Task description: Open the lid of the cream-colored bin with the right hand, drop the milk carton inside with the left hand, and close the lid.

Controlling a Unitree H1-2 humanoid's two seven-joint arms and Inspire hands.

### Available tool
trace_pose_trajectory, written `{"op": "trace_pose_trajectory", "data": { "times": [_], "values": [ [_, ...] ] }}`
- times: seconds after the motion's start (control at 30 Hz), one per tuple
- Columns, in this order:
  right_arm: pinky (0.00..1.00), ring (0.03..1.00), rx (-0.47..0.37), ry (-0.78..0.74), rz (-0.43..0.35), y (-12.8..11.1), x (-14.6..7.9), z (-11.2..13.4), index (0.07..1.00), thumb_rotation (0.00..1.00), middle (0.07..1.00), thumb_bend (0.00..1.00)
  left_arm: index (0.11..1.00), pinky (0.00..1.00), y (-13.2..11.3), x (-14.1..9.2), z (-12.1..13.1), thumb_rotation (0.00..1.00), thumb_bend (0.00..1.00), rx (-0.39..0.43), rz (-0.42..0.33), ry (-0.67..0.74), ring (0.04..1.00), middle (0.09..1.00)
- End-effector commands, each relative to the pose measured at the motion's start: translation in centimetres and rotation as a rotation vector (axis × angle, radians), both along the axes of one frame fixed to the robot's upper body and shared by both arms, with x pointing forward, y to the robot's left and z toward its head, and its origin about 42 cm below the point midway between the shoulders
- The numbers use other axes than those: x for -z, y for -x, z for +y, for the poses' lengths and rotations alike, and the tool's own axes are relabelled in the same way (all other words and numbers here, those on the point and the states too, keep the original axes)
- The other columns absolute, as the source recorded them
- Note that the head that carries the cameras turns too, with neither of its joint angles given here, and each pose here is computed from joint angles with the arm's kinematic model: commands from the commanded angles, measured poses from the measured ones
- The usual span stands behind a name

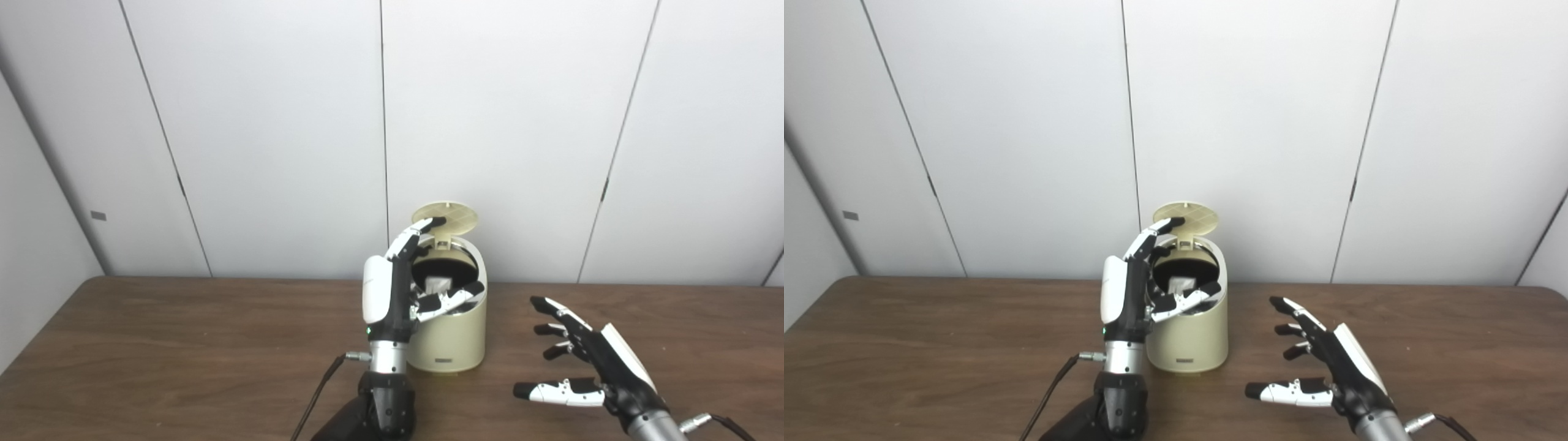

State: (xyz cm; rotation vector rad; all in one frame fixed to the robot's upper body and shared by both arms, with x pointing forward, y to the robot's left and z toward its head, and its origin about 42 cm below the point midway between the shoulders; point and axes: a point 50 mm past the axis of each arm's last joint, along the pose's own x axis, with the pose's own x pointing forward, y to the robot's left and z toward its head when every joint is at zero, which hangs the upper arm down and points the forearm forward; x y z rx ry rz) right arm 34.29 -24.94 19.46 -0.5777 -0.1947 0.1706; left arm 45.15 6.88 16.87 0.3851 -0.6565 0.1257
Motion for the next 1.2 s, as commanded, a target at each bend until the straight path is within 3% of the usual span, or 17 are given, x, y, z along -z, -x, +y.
{"op": "trace_pose_trajectory", "data": {
  "times": [0.0, 0.5, 1.17],
  "values": [
    [0.62, 0.803, -0.019, -0.001, -0.087, -0.3, -2.1, -0.1, 0.886, 0.27, 0.902, 0.77, 0.779, 0.74, -0.4, -0.2, 0.5, 0.08, 0.79, -0.014, 0.011, -0.008, 0.799, 0.806],
    [0.63, 0.815, -0.028, 0.001, -0.077, -0.3, -1.9, -0.2, 0.894, 0.29, 0.909, 0.76, 0.771, 0.69, -0.2, -0.4, 0.5, 0.07, 0.77, -0.008, 0.014, 0.024, 0.775, 0.787],
    [0.63, 0.811, -0.028, 0.003, -0.098, -0.8, -2.0, 0.3, 0.894, 0.29, 0.909, 0.77, 0.704, 0.65, 1.1, 0.0, -0.2, 0.08, 0.77, 0.078, 0.032, 0.007, 0.758, 0.749]
  ]
}}
